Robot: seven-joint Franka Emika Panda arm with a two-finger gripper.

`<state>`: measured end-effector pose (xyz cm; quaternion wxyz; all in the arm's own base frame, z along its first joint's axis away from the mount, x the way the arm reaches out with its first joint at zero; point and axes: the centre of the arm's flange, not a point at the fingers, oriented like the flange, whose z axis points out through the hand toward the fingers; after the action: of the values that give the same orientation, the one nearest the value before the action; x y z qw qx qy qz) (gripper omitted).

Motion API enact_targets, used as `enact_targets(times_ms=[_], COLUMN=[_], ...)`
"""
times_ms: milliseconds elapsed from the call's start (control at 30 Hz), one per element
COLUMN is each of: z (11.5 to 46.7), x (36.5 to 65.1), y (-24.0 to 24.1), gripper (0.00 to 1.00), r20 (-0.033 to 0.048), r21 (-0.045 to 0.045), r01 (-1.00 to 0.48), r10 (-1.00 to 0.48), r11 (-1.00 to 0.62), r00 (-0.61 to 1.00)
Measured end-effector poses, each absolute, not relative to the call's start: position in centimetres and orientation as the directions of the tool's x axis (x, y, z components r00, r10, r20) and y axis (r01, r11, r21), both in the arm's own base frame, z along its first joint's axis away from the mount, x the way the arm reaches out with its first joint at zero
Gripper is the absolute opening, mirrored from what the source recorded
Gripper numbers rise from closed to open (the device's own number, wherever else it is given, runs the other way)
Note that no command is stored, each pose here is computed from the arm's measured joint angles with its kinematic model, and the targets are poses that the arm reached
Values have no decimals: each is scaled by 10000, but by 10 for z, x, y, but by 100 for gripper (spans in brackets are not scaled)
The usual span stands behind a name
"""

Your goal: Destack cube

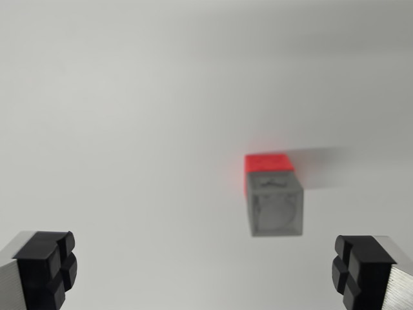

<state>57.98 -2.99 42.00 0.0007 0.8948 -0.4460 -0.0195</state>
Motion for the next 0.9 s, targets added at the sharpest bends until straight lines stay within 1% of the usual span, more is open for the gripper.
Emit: enact_targets(times_ms=[433,600,900], z=[420,417,407], x=[580,579,573], y=[-30,-30,-33], gripper=[100,100,100], r20=[-344,-365,-348], r21=[188,213,201], r01=[-7982,-7977,-7966], r10=[-7982,-7978,-7967], r11=[-6021,-6027,-6041], r00=[6014,6019,6033])
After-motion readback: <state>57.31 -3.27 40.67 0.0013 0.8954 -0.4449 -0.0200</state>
